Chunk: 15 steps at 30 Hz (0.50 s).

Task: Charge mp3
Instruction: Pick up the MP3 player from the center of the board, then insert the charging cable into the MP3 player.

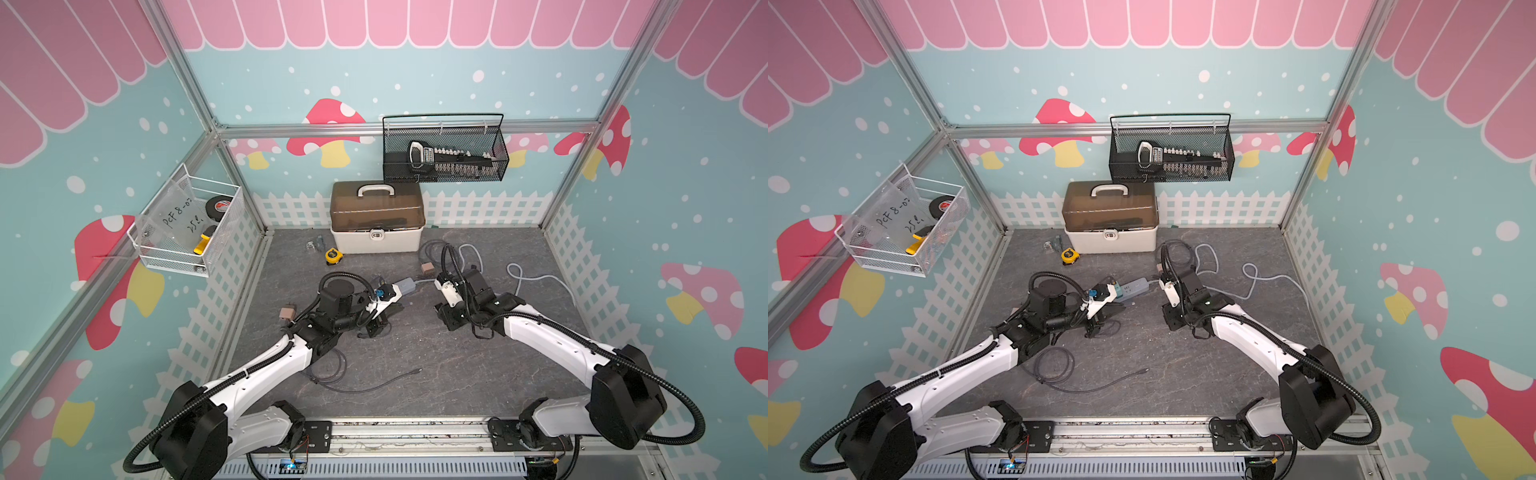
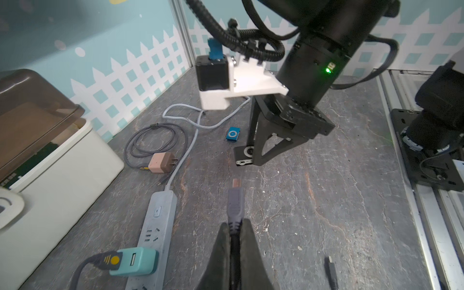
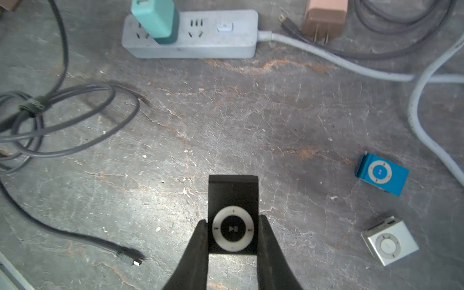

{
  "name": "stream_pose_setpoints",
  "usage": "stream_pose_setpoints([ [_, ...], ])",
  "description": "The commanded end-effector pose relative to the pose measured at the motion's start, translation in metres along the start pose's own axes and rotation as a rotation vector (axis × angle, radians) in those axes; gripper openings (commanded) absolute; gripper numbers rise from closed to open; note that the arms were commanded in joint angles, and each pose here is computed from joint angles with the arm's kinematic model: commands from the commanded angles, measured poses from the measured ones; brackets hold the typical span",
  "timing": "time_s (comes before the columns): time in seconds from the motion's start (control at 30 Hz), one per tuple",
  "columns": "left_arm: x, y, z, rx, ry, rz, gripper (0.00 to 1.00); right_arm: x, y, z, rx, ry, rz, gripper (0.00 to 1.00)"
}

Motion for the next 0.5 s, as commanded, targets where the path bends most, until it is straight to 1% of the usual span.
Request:
stream_pose_setpoints([
  [0.0, -0.010, -0.009, -0.008, 0.024, -0.069, -0.055, 0.05, 0.001, 0.015, 0.025, -0.096, 0.056, 0.047, 0.10],
  [0.1, -0.015, -0.018, -0.008, 0.035, -0.135, -0.053, 0.05, 0.000, 0.019, 0.031, -0.092, 0.050, 0.047, 0.10],
  [0.2, -0.013, -0.025, -0.005, 0.038, -0.159, -0.038, 0.04, 0.002, 0.020, 0.034, -0.087, 0.043, 0.069, 0.10],
  [0.47, -0.008, -0.038, 0.006, 0.021, -0.251, 0.067, 0.03, 0.005, 0.028, 0.034, -0.116, 0.053, 0.079, 0.09],
])
Point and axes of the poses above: each gripper's point midway between its finger pads, its own y axis back along the fingers, its own x axis along the line the jaws close on, z = x × y, the point moved 4 cm from there along y, back along the fingers, and after that the axes turned 14 degrees about y, right-handed, at the moved point
